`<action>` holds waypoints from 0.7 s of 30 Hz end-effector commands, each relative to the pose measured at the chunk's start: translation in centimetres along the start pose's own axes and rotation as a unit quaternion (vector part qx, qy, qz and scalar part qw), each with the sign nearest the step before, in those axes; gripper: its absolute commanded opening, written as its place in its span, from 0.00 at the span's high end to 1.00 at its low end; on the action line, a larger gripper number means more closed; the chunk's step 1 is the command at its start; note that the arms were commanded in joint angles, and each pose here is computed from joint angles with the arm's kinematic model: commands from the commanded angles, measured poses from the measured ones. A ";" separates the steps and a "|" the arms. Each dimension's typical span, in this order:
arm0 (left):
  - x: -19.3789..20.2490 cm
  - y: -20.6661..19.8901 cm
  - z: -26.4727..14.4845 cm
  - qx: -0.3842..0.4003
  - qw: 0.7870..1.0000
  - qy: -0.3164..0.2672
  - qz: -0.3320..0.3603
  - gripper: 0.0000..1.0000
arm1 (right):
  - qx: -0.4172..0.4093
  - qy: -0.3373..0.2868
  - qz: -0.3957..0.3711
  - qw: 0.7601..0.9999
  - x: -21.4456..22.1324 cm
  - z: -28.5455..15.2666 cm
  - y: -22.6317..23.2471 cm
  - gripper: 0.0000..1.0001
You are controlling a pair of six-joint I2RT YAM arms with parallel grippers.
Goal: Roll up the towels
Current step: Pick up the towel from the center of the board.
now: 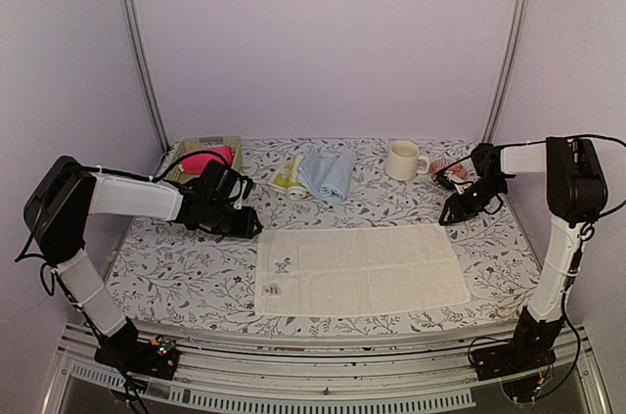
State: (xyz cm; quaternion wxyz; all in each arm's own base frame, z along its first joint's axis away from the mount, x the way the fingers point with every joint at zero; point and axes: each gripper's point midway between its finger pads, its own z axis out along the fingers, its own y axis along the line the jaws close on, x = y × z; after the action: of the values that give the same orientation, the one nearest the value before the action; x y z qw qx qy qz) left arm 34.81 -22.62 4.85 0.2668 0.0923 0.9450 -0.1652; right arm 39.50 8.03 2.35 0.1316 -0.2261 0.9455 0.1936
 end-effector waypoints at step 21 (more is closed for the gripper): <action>-1.1 -0.3 0.3 0.013 1.000 -0.010 -0.001 0.61 | 0.005 0.030 -0.014 0.999 0.0 1.9 1.2 0.68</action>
State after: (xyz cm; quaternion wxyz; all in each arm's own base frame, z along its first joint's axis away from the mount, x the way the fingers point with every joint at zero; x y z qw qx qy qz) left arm 34.98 -23.16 4.93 0.2688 0.0952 0.9418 -0.1778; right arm 39.56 10.61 1.80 0.1209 -0.2503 0.9384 0.2050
